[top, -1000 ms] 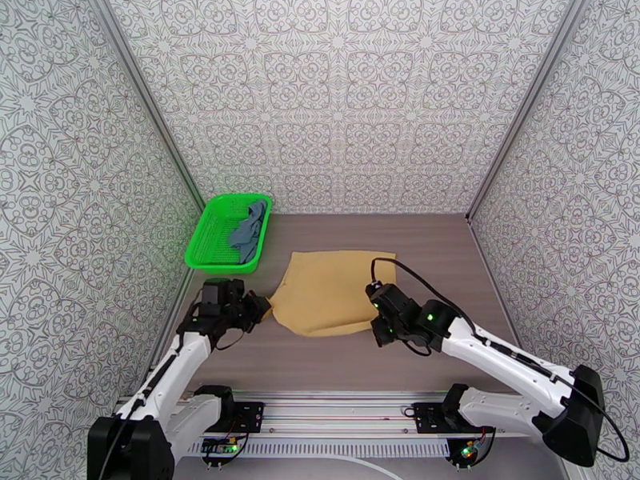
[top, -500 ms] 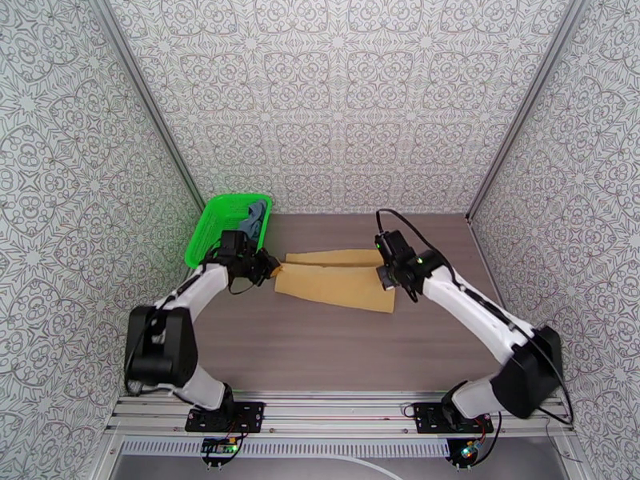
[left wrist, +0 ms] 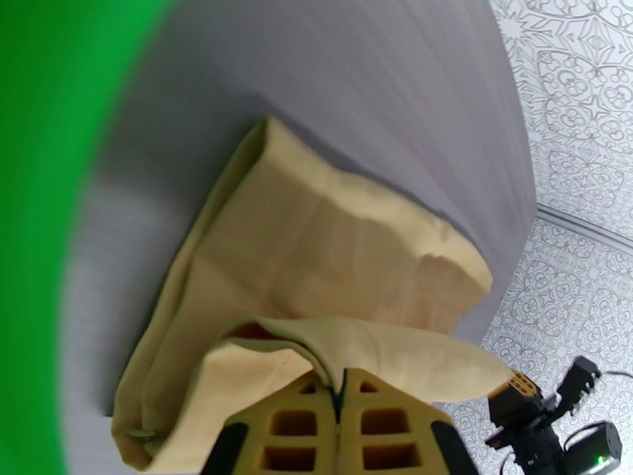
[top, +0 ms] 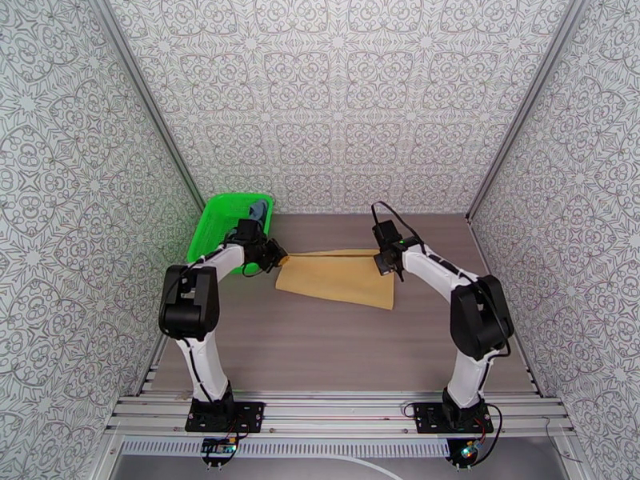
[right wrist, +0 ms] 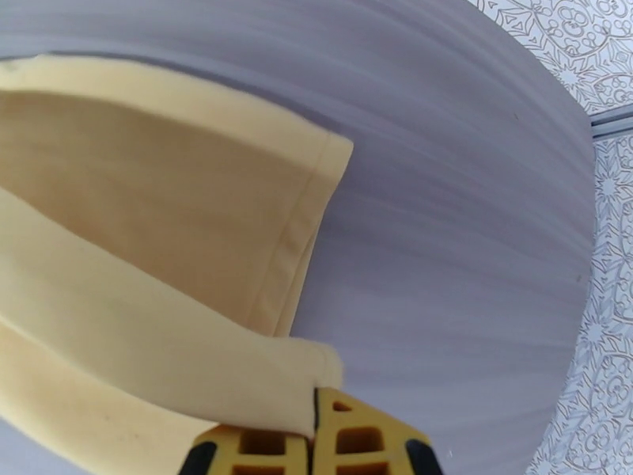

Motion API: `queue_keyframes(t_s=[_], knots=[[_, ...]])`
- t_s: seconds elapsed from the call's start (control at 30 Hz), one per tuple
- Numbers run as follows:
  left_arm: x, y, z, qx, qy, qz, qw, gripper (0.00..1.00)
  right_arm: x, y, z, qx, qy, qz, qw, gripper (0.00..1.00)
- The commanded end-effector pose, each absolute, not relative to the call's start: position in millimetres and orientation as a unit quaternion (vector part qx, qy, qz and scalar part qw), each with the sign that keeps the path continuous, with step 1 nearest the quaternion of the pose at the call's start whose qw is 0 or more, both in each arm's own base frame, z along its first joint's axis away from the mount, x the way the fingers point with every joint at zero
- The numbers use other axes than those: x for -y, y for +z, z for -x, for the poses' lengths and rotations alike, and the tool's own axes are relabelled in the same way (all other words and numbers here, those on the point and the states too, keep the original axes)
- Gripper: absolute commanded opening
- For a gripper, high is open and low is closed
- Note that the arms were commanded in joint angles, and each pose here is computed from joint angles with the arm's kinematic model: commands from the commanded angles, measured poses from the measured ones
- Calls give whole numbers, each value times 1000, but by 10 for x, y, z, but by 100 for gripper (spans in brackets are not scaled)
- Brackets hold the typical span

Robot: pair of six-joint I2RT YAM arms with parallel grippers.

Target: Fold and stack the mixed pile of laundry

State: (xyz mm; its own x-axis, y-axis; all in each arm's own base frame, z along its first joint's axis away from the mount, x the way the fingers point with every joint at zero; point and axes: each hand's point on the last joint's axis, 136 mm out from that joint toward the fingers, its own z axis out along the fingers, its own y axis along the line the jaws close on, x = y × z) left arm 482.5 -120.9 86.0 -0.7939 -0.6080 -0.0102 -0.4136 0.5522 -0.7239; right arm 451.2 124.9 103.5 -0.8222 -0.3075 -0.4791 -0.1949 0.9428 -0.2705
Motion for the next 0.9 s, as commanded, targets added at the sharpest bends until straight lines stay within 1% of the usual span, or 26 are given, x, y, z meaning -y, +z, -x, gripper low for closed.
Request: queue_keyframes(t_s=[0.0, 0.17, 0.2, 0.23, 0.3, 0.37, 0.43, 0.5, 0.73, 0.8, 0.87], knots=[[1139, 571, -4893, -870, -357, 319, 114, 5, -1290, 1023, -4740, -946, -89, 115, 289, 0], [1248, 568, -4945, -867, -373, 311, 109, 42, -1304, 904, -4794, -951, -80, 100, 280, 0], [1267, 602, -4950, -867, -376, 308, 110, 55, -1305, 902, -4798, -952, -78, 96, 281, 2], [1278, 642, -4960, -867, -379, 305, 113, 67, -1311, 908, -4801, -952, -75, 94, 281, 9], [1288, 732, -4976, -866, -382, 299, 119, 82, -1326, 943, -4808, -952, -68, 91, 283, 21], [1284, 850, -4990, -866, -385, 292, 128, 99, -1344, 985, -4806, -952, -62, 90, 286, 31], [1299, 1017, -4998, -866, -390, 280, 138, 99, -1358, 1055, -4796, -951, -55, 88, 290, 38], [1320, 1215, -5004, -869, -394, 260, 152, 99, -1376, 1155, -4785, -950, -46, 86, 298, 43], [1457, 2174, -4914, -865, -410, 161, 239, 99, -1397, 1637, -4631, -942, -10, 74, 327, 52], [1514, 2371, -4829, -859, -426, 139, 249, 99, -1391, 1777, -4529, -939, 5, 63, 337, 55], [1575, 2475, -4726, -850, -450, 122, 244, 99, -1400, 1886, -4380, -938, 32, 47, 343, 58]])
